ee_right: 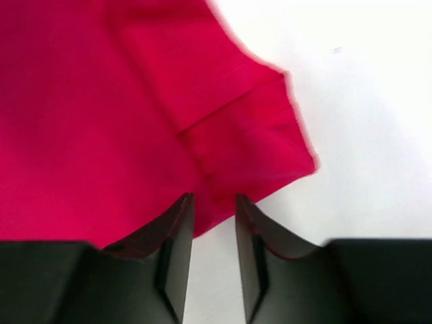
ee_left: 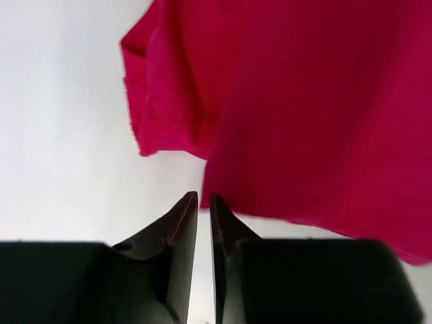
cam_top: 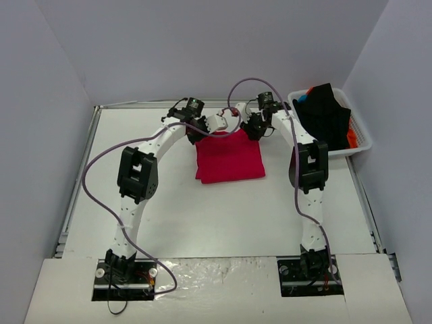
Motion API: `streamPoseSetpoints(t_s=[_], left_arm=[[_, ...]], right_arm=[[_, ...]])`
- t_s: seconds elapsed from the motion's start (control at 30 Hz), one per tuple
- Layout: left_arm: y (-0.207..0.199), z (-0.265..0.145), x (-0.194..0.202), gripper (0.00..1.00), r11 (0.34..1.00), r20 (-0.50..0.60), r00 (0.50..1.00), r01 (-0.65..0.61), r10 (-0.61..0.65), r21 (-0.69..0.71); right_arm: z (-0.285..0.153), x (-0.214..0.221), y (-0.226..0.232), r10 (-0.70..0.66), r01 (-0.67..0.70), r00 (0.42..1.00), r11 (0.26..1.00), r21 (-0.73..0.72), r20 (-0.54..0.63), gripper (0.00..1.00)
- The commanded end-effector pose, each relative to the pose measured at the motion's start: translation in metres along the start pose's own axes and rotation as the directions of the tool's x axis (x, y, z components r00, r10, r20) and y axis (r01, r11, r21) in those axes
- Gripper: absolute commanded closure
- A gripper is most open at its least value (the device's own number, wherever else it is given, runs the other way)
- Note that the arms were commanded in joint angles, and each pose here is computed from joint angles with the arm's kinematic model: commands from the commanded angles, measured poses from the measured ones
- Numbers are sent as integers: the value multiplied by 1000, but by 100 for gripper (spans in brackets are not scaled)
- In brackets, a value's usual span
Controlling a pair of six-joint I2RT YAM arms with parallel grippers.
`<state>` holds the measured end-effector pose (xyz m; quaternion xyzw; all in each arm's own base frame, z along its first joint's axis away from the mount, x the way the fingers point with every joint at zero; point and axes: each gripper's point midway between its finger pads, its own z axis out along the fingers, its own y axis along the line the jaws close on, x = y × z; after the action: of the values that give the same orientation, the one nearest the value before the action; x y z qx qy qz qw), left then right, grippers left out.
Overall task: Fold and stack the t-shirts
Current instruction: Fold the long partially folded tshirt into a neat square
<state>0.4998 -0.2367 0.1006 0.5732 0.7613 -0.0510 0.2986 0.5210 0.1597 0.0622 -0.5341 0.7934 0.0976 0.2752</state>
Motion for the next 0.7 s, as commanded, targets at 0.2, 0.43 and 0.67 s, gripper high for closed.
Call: streamPoseSetpoints(t_s=[0.2, 0.43, 0.67], left_arm=[[74, -51, -38, 81, 940, 68, 998, 26, -3, -340], [58, -121, -21, 73, 877, 127, 988, 138, -89, -460], [-36, -97, 1, 56, 917, 174, 916, 383, -361, -112]], right_arm=[[-14, -27, -83, 53, -63, 998, 925, 374, 37, 58], [-71, -33, -67, 139, -155, 988, 872, 465, 67, 55], [-84, 17, 25, 225, -214, 974, 951, 224, -23, 53]])
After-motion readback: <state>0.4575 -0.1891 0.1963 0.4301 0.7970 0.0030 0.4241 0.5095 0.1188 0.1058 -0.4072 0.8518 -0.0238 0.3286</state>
